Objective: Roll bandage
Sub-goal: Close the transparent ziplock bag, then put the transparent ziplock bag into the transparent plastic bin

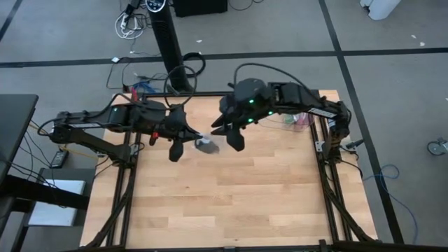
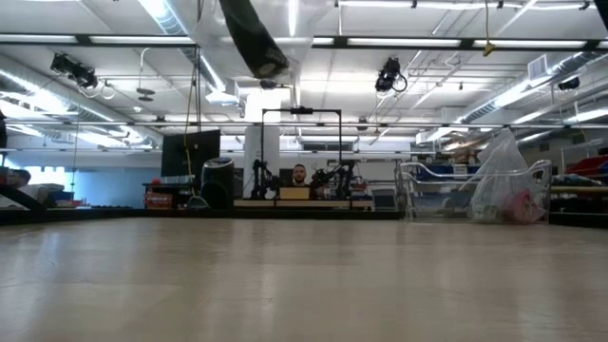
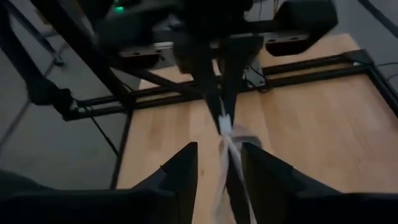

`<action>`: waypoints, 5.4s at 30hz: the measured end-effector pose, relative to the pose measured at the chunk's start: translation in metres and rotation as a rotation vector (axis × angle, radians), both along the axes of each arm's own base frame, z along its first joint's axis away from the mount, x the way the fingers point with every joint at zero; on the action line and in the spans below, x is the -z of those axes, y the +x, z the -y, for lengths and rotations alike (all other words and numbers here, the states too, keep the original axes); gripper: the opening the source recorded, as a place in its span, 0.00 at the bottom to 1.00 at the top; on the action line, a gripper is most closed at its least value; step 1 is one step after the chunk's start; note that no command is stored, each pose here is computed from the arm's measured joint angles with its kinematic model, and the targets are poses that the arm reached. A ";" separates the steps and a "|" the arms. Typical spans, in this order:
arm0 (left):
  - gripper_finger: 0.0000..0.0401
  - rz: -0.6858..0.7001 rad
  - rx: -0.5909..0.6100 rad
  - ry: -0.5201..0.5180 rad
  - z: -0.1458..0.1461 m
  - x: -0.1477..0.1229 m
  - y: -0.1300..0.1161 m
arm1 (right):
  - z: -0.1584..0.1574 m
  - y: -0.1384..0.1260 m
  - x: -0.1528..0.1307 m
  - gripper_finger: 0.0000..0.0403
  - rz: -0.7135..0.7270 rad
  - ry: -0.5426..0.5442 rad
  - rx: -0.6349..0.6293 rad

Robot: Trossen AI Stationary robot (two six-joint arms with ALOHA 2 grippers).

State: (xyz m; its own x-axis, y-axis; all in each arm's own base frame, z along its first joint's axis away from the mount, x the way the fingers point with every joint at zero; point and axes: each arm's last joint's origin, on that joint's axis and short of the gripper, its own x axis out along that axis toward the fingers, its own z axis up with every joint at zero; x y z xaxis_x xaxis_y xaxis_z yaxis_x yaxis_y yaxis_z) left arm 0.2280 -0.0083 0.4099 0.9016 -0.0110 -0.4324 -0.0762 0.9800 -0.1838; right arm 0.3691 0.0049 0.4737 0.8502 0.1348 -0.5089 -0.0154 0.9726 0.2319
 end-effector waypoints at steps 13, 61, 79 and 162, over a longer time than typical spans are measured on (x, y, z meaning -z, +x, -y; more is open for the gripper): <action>0.01 -0.018 0.005 0.001 0.000 0.004 0.007 | -0.001 0.020 0.019 0.32 -0.041 -0.029 -0.013; 0.01 -0.022 -0.028 0.020 -0.001 0.005 0.008 | -0.005 0.019 0.037 0.06 -0.198 -0.037 -0.034; 0.01 -0.027 -0.036 0.023 -0.001 0.004 0.004 | -0.008 0.006 0.042 0.08 -0.320 -0.026 -0.043; 0.01 0.031 -0.022 0.036 -0.001 -0.002 0.004 | 0.005 0.003 0.033 0.02 -0.260 -0.055 0.022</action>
